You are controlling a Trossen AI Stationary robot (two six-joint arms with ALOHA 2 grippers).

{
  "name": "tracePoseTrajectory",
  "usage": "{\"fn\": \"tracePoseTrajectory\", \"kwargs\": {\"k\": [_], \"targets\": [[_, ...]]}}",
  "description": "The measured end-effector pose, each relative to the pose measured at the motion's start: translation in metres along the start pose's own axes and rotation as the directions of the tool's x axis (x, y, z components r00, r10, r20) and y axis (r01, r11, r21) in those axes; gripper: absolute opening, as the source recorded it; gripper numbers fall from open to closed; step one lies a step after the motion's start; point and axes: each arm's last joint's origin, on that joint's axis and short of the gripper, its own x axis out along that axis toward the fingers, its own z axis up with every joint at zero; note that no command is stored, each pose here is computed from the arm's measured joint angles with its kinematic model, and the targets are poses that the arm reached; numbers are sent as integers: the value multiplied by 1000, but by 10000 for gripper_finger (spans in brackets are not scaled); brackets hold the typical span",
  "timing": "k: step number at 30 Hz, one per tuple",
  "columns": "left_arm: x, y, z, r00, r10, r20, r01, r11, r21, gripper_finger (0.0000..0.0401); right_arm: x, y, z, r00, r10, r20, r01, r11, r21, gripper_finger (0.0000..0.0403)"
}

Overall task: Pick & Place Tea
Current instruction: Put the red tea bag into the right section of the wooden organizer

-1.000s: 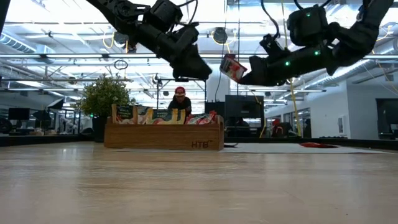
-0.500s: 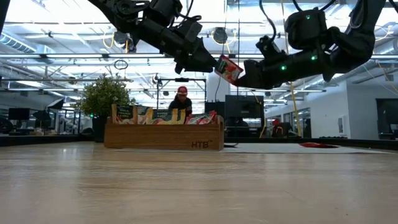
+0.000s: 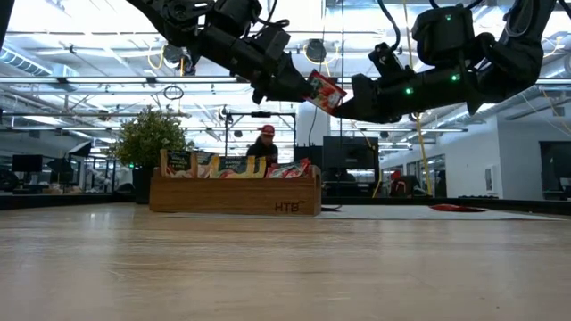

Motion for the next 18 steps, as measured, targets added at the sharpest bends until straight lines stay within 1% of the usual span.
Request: {"fn": "tracePoseTrajectory", "kwargs": {"k": [3, 6, 8, 12, 13, 18], "targets": [[0, 0, 1, 1000, -19, 10, 19, 1000, 2, 177, 0, 1, 0, 1000, 18, 1, -18, 1000, 3, 0], [0, -1, 2, 999, -36, 19, 36, 999, 21, 152, 0, 0, 0, 1000, 16, 1, -16, 1000, 6, 0], [0, -2, 2, 999, -39, 21, 38, 999, 39, 120, 0, 0, 0, 1000, 17, 0, -17, 1000, 5, 0], [0, -2, 2, 997, -68, 21, 66, 994, 92, 30, 0, 1, 0, 1000, 17, -2, -17, 1000, 5, 0], [0, -3, 2, 997, -77, 22, 74, 992, 104, 15, 0, 1, 0, 1000, 17, -2, -17, 1000, 9, 0], [-2, -3, 1, 997, -81, -5, 80, 981, 174, 4, 0, 1, -1, 1000, 19, -6, -19, 998, 56, 0]]}}
